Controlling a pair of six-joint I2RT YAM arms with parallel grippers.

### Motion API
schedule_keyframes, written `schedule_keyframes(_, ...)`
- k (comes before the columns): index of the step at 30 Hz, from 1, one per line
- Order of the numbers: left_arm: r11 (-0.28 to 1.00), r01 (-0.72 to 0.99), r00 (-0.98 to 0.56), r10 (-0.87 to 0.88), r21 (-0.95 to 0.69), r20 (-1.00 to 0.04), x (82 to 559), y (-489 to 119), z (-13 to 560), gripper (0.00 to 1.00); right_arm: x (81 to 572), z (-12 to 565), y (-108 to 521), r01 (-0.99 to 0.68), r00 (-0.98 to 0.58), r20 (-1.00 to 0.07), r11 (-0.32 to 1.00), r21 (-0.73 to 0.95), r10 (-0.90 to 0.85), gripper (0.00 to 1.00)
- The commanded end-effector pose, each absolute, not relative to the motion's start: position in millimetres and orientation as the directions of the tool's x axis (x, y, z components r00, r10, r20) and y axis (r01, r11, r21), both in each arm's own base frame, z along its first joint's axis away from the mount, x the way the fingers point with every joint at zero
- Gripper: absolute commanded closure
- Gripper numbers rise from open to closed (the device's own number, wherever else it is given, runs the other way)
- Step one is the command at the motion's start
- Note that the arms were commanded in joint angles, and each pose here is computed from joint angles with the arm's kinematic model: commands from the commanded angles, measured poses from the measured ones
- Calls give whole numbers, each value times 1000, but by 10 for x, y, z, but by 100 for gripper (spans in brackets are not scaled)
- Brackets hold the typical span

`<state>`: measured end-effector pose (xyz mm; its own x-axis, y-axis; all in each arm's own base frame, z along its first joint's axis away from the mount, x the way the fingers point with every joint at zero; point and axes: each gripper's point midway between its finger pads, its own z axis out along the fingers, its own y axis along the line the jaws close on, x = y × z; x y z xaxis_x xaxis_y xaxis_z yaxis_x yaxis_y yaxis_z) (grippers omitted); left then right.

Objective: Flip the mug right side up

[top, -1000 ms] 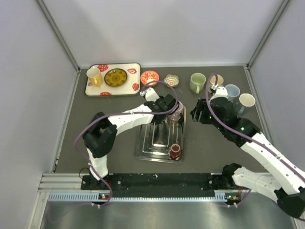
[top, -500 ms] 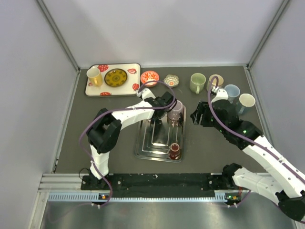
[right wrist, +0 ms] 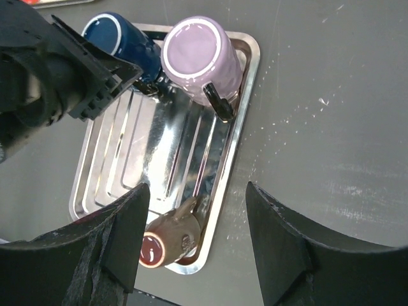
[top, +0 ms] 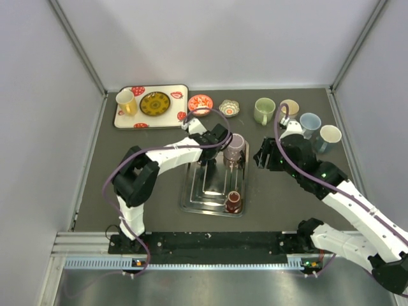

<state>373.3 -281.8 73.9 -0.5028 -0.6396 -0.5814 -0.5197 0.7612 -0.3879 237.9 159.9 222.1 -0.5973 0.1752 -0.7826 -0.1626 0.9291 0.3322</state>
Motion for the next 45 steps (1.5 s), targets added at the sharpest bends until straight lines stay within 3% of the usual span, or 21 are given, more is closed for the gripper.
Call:
schedule_keyframes(1, 811, -459, -576, -583, -364, -572, 3620, -2688, 722, 100, 2384, 2204, 1663, -172, -597, -780, 919, 354, 189, 38)
schedule_keyframes(10, 899, -231, -661, -425, -372, -618, 3271, -2535, 1157, 100, 2351, 2232, 1724, -194, -605, -771, 903, 385, 199, 39)
schedule_keyframes(19, 852, 15, -623, -402, -524, -671, 2976, -2543, 1524, 100, 2249, 2214, 2009, -312, -642, -746, 829, 464, 176, 41)
schedule_keyframes(27, 737, 196, -551, -463, -646, -694, 2796, -2587, 1742, 100, 1884, 2153, 2431, -471, -709, -680, 592, 654, 187, 43)
schedule_keyframes(34, 625, 334, -454, -549, -705, -702, 2697, -2578, 2381, 100, 1617, 2319, 2646, -536, -754, -631, 387, 751, 180, 38)
schedule_keyframes(45, 361, 525, -367, -721, -771, -588, 2396, -2488, 3518, 100, 1491, 2979, 2900, -563, -793, -553, 40, 826, 256, 37)
